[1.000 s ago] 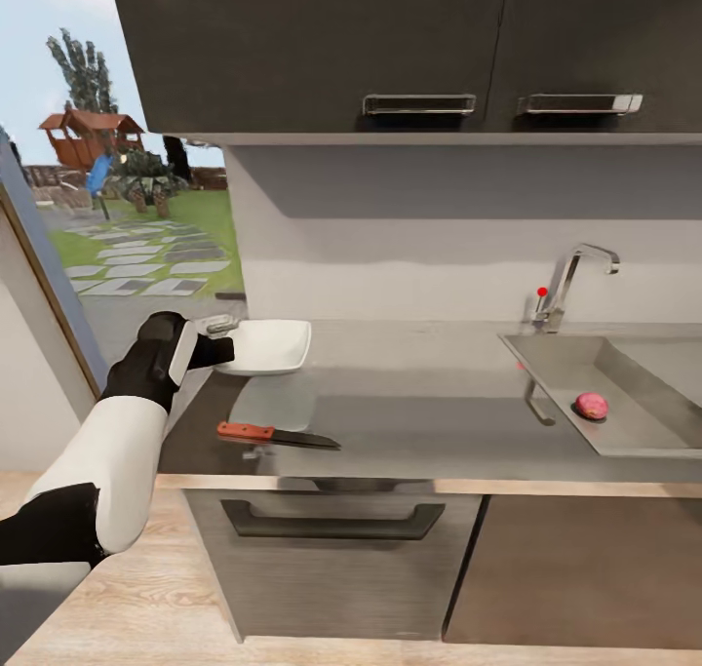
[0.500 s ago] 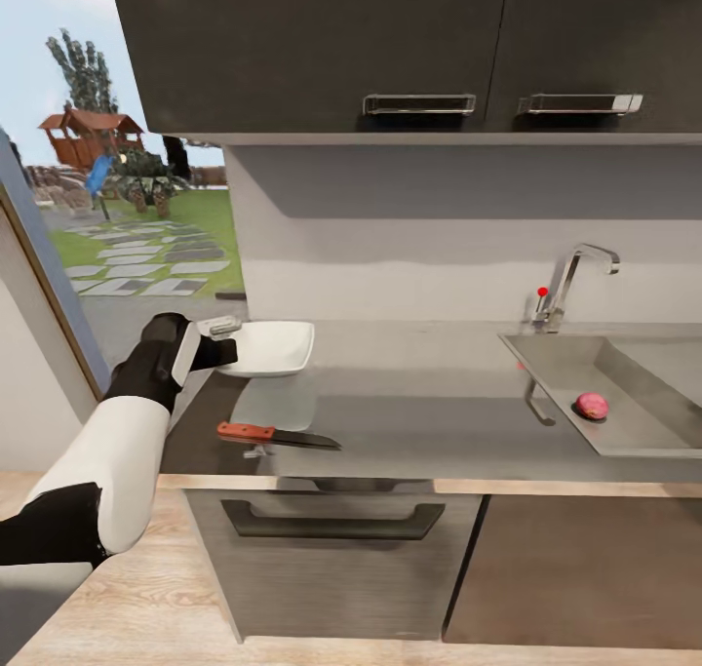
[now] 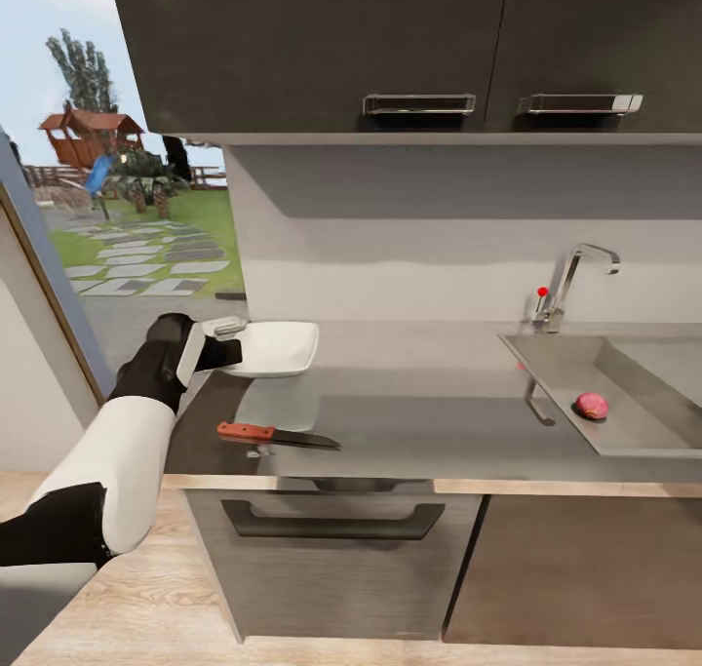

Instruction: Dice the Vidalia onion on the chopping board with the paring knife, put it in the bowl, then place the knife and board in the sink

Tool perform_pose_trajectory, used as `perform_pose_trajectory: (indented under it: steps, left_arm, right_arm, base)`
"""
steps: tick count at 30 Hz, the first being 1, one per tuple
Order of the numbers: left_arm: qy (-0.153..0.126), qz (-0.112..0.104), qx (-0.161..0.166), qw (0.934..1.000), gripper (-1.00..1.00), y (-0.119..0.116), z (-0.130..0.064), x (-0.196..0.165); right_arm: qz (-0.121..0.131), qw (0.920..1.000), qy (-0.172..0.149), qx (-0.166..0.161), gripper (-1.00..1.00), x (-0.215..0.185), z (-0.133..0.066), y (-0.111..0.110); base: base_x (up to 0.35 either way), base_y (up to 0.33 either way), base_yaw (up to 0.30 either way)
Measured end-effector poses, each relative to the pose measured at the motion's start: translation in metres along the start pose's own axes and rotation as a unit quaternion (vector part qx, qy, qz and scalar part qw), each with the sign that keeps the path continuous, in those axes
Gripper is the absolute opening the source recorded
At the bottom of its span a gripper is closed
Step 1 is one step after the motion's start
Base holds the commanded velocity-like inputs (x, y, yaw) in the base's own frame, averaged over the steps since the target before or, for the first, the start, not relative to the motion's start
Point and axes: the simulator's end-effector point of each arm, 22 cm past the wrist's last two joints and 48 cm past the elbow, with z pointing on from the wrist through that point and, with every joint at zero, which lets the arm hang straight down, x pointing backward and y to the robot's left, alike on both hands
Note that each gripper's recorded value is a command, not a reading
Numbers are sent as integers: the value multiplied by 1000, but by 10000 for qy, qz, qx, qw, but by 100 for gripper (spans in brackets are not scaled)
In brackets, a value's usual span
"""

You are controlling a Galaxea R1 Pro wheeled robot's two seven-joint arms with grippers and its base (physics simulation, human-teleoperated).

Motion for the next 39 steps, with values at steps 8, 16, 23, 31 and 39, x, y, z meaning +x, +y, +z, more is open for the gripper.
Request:
perform_pose_trajectory:
  steps: [8,16,23,31,39]
  left_arm:
    - [14,7,12,10000,-100,-2,1,1]
    - [11,9,1,10000,-100,-1,1,1]
    - [10,3,-3,10000,-100,0,1,1]
    - [-3,0,-6,10000,-100,0,0,0]
    - [-8,-1,-6,10000,-100,0,0,0]
  right_arm:
    - [-14,9999,-104,-9,100,-5,0,0]
    - [2,9999,-121,13,100,-5,0,0]
    - [0,9999,-127,3,100,-5,0,1]
    - [1,9999,-128,-15,100,-5,0,3]
    - [-8,9999,-135,-23,100,-6,0,2]
  base:
    - [0,0,0]
    - [0,0,0]
    - [3,0,0]
    - [67,0,0]
    - [5,0,0]
